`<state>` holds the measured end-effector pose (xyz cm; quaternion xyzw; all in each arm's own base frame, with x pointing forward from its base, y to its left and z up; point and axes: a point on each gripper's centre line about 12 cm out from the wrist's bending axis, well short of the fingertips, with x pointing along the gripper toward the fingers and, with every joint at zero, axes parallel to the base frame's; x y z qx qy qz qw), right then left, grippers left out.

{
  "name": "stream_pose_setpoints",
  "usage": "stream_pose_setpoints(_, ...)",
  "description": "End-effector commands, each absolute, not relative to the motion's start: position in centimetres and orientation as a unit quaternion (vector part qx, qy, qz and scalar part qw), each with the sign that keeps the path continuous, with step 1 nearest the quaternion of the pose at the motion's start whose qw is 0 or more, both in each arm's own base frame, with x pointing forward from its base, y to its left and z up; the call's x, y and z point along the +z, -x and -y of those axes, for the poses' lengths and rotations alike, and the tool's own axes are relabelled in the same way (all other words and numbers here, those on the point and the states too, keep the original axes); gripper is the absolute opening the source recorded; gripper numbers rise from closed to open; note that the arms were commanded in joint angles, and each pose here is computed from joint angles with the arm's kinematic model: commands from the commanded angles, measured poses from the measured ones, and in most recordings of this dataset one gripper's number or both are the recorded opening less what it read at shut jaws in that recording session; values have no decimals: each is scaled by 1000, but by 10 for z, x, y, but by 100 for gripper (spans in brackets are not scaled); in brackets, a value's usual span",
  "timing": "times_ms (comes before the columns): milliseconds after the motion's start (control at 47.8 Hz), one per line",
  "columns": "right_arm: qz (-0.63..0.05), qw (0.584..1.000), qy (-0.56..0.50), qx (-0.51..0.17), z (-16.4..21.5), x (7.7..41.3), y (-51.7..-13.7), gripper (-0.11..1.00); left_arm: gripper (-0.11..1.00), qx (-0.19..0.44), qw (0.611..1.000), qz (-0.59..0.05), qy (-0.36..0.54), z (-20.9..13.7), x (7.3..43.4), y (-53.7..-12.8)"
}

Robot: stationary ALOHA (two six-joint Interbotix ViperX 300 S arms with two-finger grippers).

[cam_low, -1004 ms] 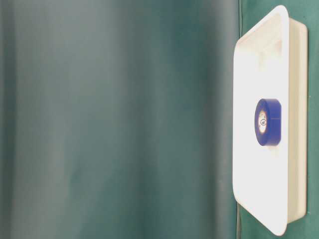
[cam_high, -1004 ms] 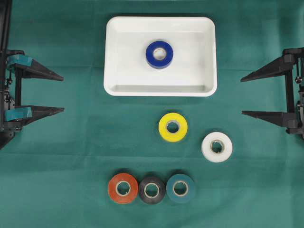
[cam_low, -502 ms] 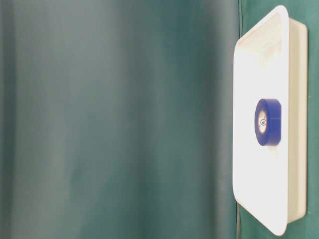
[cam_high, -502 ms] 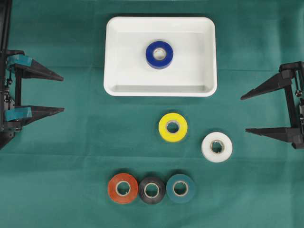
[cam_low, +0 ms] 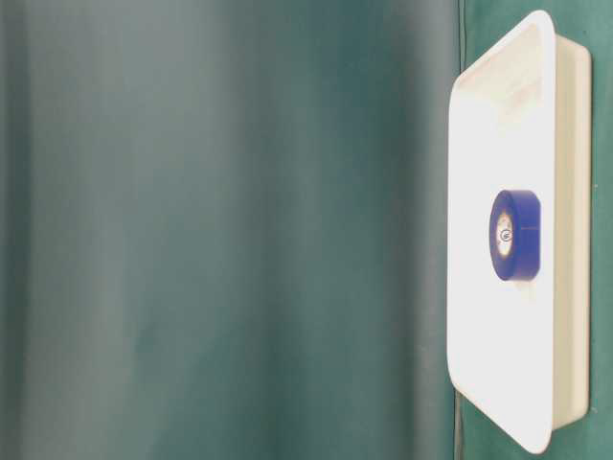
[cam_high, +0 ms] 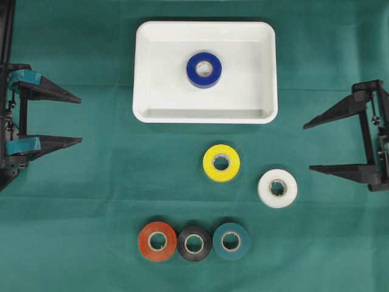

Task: Pick up the tape from a random location and place it into the white case.
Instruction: 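Move the right gripper toward the white tape roll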

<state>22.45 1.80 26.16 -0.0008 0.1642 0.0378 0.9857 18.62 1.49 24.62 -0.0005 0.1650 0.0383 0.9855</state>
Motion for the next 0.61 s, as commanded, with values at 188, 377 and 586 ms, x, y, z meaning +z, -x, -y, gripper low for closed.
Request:
stream_pose_setpoints(188, -167, 985, 4, 39, -20, 275, -250, 92, 90, 37, 987, -156, 1, -14, 252, -188)
stream_pose_setpoints(377, -171, 985, 3, 38, -20, 275, -250, 92, 90, 38, 987, -157, 2, -15, 252, -188)
stream_pose_setpoints(586, -216, 976, -4, 35, -20, 265, -252, 92, 90, 37, 987, -158, 2, -14, 251, -188)
